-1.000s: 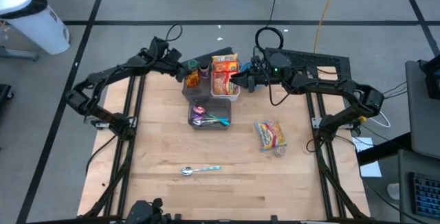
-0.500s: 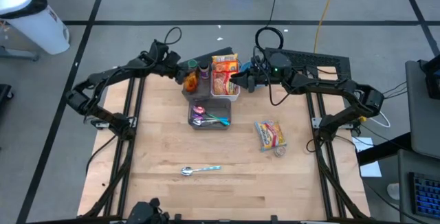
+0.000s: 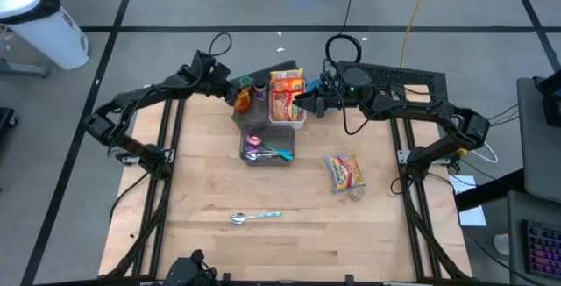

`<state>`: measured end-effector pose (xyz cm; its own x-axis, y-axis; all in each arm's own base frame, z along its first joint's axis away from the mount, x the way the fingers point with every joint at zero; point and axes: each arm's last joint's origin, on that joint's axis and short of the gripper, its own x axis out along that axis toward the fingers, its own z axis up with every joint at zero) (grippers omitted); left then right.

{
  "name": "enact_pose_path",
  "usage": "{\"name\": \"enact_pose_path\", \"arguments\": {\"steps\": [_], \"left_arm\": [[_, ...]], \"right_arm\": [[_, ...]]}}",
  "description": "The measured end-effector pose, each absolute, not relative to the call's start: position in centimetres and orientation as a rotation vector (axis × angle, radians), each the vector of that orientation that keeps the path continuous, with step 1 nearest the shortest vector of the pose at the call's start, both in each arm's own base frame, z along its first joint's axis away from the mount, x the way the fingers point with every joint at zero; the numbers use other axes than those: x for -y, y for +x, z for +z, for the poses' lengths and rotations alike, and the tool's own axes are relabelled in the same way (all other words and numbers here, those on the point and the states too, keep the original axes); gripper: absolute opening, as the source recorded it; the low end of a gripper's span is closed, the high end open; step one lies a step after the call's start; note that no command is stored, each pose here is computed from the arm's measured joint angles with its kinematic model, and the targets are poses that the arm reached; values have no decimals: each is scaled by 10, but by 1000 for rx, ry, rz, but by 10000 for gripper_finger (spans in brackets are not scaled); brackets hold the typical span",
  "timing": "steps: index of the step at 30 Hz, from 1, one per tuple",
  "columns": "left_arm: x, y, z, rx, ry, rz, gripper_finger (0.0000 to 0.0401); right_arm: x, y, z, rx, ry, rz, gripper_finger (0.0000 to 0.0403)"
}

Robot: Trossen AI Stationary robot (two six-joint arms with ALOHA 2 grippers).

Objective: Pick & Place Food Item
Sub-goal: Put the orange seasoning pack into the top black bin

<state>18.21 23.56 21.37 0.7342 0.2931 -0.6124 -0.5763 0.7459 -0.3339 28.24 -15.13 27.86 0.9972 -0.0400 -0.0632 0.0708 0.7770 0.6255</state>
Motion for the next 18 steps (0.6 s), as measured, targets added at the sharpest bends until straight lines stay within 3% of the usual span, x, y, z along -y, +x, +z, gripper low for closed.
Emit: {"name": "enact_pose_path", "arguments": {"steps": [18], "left_arm": [[-239,207,200,-506,-531,427,0]], "right_arm": [[151,282,279,-48,678,-60,208]]}}
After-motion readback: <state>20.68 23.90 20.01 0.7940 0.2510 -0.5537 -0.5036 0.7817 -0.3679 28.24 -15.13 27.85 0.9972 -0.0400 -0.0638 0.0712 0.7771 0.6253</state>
